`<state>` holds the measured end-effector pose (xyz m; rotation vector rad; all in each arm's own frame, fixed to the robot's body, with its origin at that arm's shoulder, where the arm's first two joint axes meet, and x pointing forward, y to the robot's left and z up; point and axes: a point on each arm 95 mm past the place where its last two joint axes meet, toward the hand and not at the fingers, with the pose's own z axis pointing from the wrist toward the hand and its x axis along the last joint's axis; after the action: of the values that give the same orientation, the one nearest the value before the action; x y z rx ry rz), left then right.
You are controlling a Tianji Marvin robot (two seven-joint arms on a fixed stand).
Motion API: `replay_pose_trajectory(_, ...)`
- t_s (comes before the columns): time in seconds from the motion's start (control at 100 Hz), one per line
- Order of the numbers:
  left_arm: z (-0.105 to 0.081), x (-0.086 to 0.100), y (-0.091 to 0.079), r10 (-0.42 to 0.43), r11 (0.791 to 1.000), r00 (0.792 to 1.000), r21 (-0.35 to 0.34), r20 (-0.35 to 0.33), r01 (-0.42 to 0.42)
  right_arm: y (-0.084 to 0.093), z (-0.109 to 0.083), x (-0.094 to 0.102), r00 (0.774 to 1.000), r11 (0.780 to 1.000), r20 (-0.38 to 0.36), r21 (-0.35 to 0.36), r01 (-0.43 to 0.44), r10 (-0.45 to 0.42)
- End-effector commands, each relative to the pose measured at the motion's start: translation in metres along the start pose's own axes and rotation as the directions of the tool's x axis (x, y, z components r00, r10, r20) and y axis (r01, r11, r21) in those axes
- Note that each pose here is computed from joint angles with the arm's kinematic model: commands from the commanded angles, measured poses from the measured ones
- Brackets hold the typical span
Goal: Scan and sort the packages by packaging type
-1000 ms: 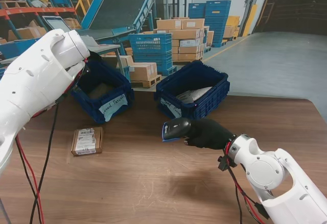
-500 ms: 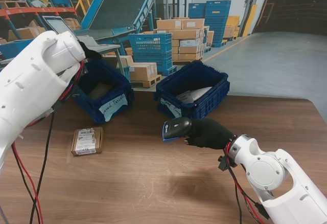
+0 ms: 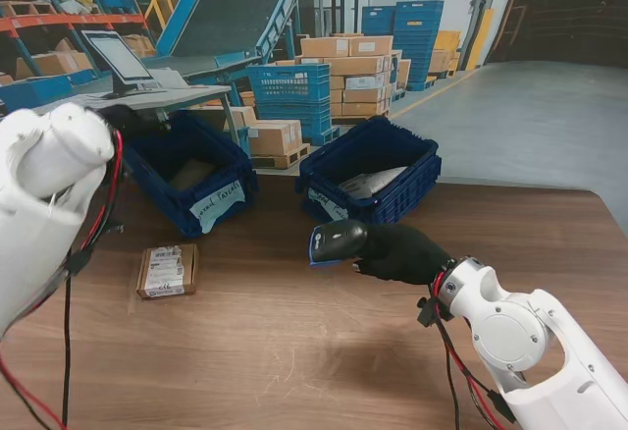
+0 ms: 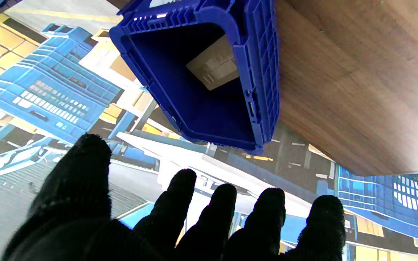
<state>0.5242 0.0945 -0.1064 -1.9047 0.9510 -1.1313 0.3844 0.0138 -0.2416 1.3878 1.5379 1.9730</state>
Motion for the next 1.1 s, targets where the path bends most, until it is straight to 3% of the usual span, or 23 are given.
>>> replay_pose_trajectory(0.0, -0.004, -0.01, 0.012, 0.011, 1.0, 1.0, -0.022, -0.004, -0.011, 0.001, 0.001, 0.008, 1.0, 1.0, -0.016, -0.006, -0.001, 0.001)
replay_pose_trajectory(0.27, -0.034, -0.052, 0.042, -0.037, 0.997, 0.999, -0.064, -0.036, 0.034, 0.003, 0.002, 0.014, 1.0, 1.0, -0.024, -0.024, 0.013, -0.014)
replay_pose_trajectory(0.66, -0.055, -0.092, 0.088, -0.045, 0.989, 0.996, -0.146, -0.081, 0.033, 0.004, 0.003, 0.017, 0.999, 0.999, -0.031, -0.033, 0.018, -0.019)
replay_pose_trajectory(0.84, -0.054, -0.107, 0.106, -0.029, 0.981, 0.994, -0.193, -0.102, 0.009, 0.004, 0.002, 0.017, 0.999, 0.999, -0.03, -0.034, 0.021, -0.022)
replay_pose_trajectory(1.09, -0.038, -0.126, 0.127, 0.022, 0.974, 0.992, -0.219, -0.126, -0.049, 0.005, 0.002, 0.018, 0.999, 0.999, -0.025, -0.027, 0.024, -0.024)
